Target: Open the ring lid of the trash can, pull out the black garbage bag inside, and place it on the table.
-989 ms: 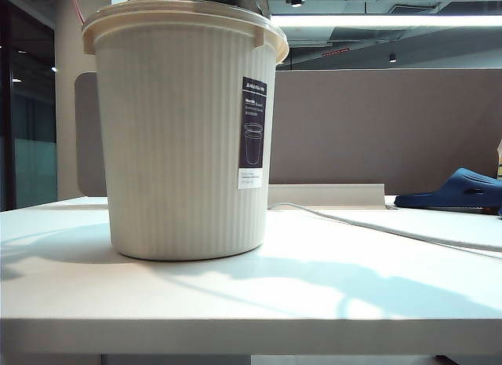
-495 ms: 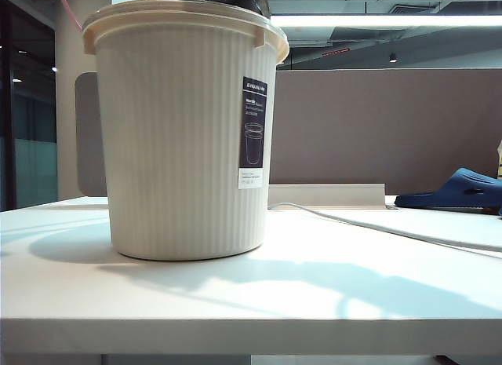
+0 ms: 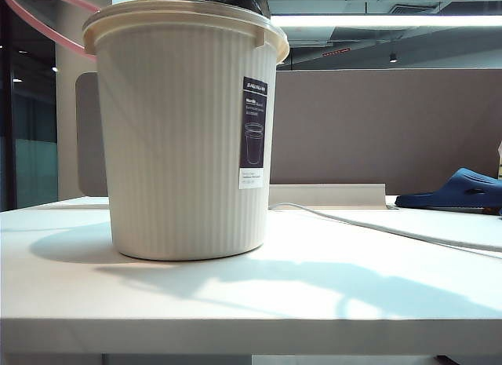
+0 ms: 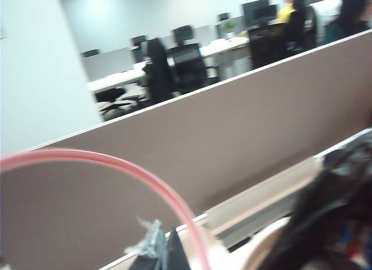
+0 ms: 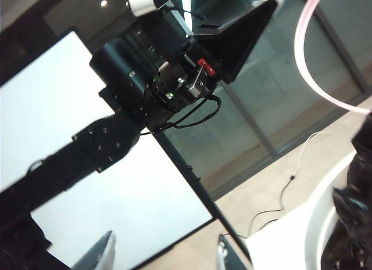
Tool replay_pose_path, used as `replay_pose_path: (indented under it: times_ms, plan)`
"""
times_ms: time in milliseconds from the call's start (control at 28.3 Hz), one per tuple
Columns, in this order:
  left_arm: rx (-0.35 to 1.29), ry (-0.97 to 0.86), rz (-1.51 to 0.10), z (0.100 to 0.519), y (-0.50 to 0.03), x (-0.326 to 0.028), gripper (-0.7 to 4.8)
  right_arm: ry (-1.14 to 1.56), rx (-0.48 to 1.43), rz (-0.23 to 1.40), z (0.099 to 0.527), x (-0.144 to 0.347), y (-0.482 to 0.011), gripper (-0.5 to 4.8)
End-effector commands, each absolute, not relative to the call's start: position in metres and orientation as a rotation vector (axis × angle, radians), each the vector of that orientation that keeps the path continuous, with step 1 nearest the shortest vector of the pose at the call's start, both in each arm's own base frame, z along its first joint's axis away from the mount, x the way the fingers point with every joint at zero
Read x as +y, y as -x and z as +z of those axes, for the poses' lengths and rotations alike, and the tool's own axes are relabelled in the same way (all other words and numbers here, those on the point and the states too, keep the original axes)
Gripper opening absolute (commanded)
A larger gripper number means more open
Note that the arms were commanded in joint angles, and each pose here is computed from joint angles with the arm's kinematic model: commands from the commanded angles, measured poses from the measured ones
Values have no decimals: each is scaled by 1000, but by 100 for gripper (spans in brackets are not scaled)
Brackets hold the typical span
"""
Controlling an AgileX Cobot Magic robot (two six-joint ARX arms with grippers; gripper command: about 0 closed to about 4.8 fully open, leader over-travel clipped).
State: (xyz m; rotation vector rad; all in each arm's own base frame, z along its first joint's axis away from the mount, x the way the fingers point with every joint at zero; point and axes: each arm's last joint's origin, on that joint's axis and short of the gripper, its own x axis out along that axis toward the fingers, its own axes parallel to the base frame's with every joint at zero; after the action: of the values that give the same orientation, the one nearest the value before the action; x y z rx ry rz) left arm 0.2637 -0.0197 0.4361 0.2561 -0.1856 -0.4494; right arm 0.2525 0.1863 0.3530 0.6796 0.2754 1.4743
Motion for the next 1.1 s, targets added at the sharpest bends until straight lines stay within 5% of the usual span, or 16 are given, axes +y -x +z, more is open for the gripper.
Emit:
replay_pose_path:
  times_ms: [35, 389, 671, 848, 1095]
  plan:
    - [-170, -192, -467, 438, -261, -20, -6, -602, 178, 1486, 358, 186, -251, 221]
    - [148, 200, -522, 417, -261, -23, -3, -583, 95, 1379, 373, 167, -267, 236]
    - [427, 473, -646, 400, -254, -28, 69, -469, 125, 1221, 403, 153, -282, 247]
    - [516, 541, -763, 397, -250, -37, 229, -319, 128, 1054, 414, 151, -285, 248]
    - [570, 530, -686, 391, -247, -57, 243, -307, 275, 829, 404, 149, -286, 248]
